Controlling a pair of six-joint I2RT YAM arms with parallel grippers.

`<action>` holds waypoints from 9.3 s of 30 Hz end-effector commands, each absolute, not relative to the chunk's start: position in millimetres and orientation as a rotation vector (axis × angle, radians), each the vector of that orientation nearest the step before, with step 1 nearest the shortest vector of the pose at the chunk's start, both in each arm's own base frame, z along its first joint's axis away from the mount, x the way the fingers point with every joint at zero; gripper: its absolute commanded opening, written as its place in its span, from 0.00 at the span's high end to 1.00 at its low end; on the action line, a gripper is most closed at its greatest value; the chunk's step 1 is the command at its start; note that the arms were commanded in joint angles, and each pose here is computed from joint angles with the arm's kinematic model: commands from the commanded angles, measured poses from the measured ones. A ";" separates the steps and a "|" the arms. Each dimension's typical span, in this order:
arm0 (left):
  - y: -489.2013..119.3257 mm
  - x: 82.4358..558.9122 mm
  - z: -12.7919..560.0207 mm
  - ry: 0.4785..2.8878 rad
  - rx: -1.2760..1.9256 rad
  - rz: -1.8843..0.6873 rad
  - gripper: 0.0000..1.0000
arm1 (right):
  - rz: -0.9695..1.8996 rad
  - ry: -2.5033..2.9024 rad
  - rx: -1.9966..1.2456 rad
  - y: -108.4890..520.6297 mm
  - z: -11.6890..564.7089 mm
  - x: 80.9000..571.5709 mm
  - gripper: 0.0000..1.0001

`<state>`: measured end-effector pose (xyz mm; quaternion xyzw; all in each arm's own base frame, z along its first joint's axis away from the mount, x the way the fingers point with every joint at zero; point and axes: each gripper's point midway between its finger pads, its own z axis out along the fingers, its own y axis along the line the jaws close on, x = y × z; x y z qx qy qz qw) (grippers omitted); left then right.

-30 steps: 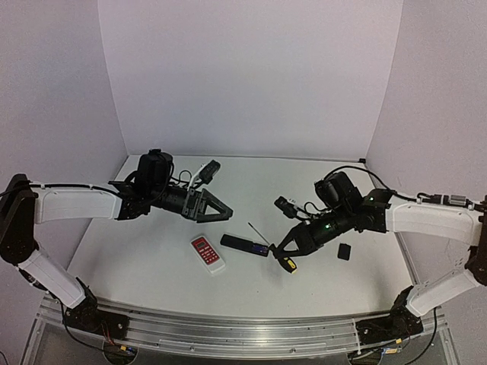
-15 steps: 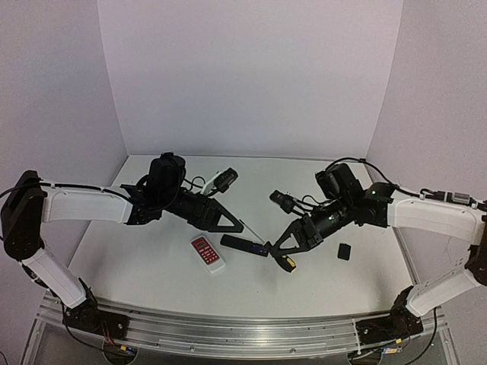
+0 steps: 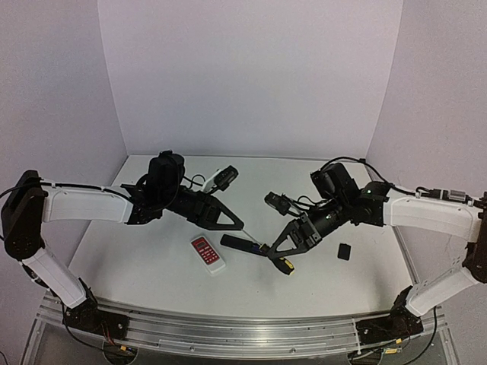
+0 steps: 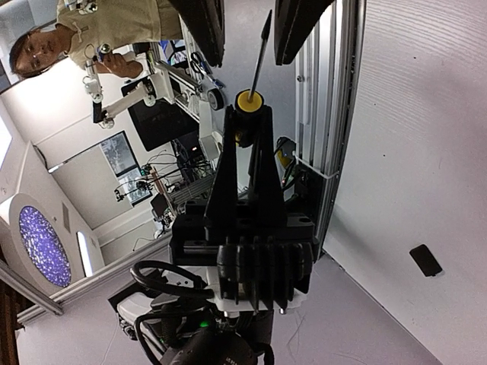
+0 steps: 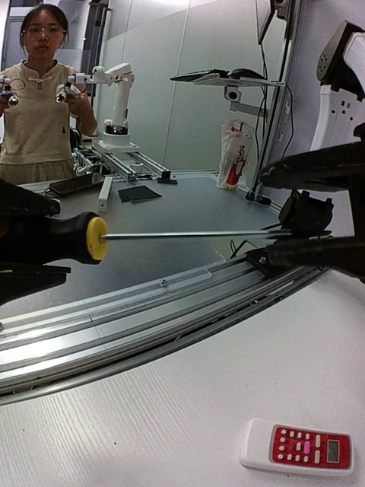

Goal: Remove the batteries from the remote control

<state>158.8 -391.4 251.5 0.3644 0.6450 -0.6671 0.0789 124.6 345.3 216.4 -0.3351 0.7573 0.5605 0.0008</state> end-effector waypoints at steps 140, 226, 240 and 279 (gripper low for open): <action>-370.2 307.7 15.5 2.762 0.355 -0.692 0.25 | 0.886 2.483 -0.020 257.3 149.5 220.6 1.00; -360.0 261.5 -11.2 2.854 0.337 -0.428 0.44 | 0.698 2.656 -0.010 287.3 105.1 254.0 1.00; -361.3 263.7 -9.2 2.849 0.339 -0.426 0.44 | 0.635 2.744 -0.023 284.8 94.6 248.0 1.00; -354.5 243.4 -40.0 2.932 0.299 -0.470 0.51 | 1.050 3.024 0.173 296.7 44.2 218.4 1.00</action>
